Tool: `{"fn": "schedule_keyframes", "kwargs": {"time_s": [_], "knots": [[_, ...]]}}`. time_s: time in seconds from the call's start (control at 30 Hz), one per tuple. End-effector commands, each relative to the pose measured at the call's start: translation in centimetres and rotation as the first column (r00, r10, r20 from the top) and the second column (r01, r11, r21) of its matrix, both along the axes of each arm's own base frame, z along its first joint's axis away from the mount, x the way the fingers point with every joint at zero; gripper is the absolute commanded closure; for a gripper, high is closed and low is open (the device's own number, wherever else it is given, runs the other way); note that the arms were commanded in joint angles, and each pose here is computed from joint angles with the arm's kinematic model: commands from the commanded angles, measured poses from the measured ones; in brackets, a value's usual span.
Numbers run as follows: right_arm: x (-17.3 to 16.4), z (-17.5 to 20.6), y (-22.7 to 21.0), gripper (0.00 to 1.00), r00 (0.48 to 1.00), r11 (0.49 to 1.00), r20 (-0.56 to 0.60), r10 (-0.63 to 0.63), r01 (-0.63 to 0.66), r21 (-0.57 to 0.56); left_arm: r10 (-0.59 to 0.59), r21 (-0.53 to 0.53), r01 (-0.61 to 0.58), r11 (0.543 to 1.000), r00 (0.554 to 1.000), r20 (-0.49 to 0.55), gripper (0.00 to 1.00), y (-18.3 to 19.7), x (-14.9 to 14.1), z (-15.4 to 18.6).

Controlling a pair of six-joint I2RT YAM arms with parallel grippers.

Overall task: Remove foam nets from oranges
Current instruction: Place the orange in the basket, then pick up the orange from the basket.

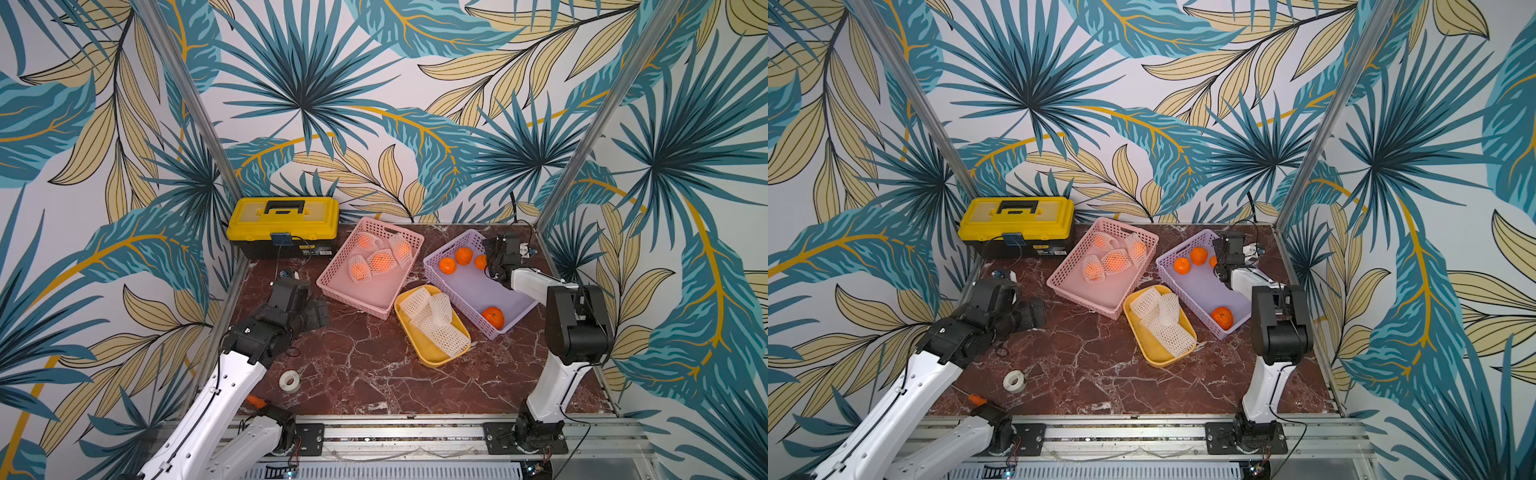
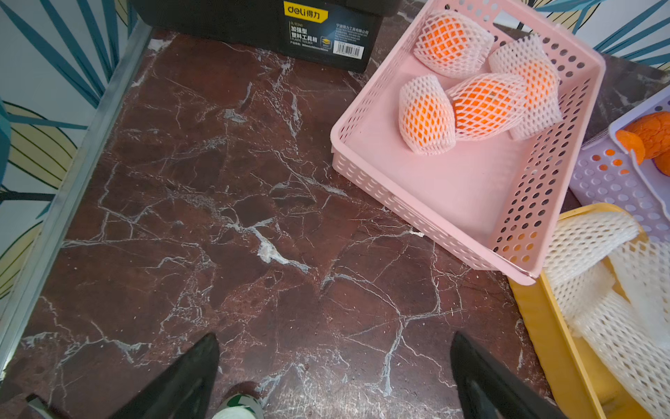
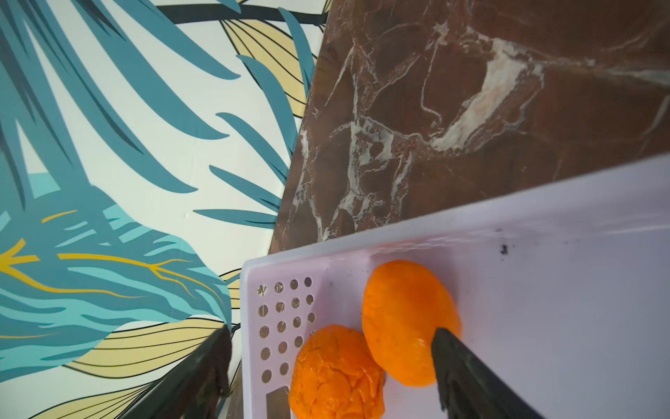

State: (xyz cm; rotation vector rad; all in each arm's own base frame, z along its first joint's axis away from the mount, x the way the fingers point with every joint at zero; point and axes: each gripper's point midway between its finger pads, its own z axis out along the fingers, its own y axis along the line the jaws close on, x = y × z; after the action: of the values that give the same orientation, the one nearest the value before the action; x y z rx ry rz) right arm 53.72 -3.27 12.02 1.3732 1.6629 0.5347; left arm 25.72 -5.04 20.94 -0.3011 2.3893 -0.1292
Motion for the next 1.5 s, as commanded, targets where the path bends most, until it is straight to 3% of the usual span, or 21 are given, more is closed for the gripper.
{"fn": "schedule_keyframes", "kwargs": {"time_s": [0.0,0.13,0.3,0.4,0.5,0.73,0.83,0.93,1.13,1.37,1.47], "knots": [[-0.3,1.9,0.5,0.11,0.996,1.0,0.083,0.027,-0.027,-0.005,-0.02,-0.002,0.02,1.0,1.0,-0.005,0.0,-0.5,0.9,-0.3],[-0.9,5.1,1.6,0.11,0.981,0.996,0.173,0.088,-0.081,-0.047,-0.057,-0.016,0.056,0.998,0.996,-0.072,0.0,-1.8,2.0,-1.4],[-1.1,10.6,5.5,0.13,0.938,0.957,0.245,0.245,-0.194,-0.214,-0.103,-0.084,0.094,0.992,0.988,-0.114,0.0,-4.7,4.8,-0.7],[-1.9,14.3,9.0,0.13,0.901,0.882,0.23,0.369,-0.261,-0.393,-0.11,-0.1,0.099,0.99,0.987,-0.118,0.01,-6.3,7.2,0.5],[-3.9,16.1,13.5,0.13,0.852,0.76,0.154,0.5,-0.347,-0.549,-0.111,-0.097,0.096,0.991,0.982,-0.155,0.04,-7.9,10.0,1.2],[-10.8,13.5,19.9,0.13,0.742,0.559,0.015,0.67,-0.491,-0.669,-0.048,-0.118,0.025,0.993,0.98,-0.193,0.1,-10.3,16.3,0.5],[-12.5,13.8,20.4,0.13,0.714,0.549,0.044,0.699,-0.496,-0.673,-0.041,-0.166,-0.002,0.986,0.965,-0.258,0.16,-11.7,18.6,-1.4],[-12.8,14.4,20.0,0.13,0.718,0.557,0.08,0.691,-0.459,-0.692,-0.016,-0.178,-0.041,0.983,0.952,-0.307,0.26,-12.4,20.5,-3.6],[-12.6,13.8,20.1,0.12,0.723,0.559,0.071,0.687,-0.463,-0.687,0.037,-0.102,-0.083,0.991,0.922,-0.387,0.38,-12.0,23.2,-7.7],[-12.5,13.9,19.8,0.12,0.73,0.566,0.085,0.679,-0.445,-0.694,0.099,0.004,-0.106,0.994,0.911,-0.401,0.41,-10.7,24.4,-9.9],[-12.5,13.8,19.8,0.11,0.73,0.567,0.088,0.678,-0.444,-0.694,0.092,0.006,-0.098,0.995,0.905,-0.415,0.36,-10.9,24.7,-11.0]]}}
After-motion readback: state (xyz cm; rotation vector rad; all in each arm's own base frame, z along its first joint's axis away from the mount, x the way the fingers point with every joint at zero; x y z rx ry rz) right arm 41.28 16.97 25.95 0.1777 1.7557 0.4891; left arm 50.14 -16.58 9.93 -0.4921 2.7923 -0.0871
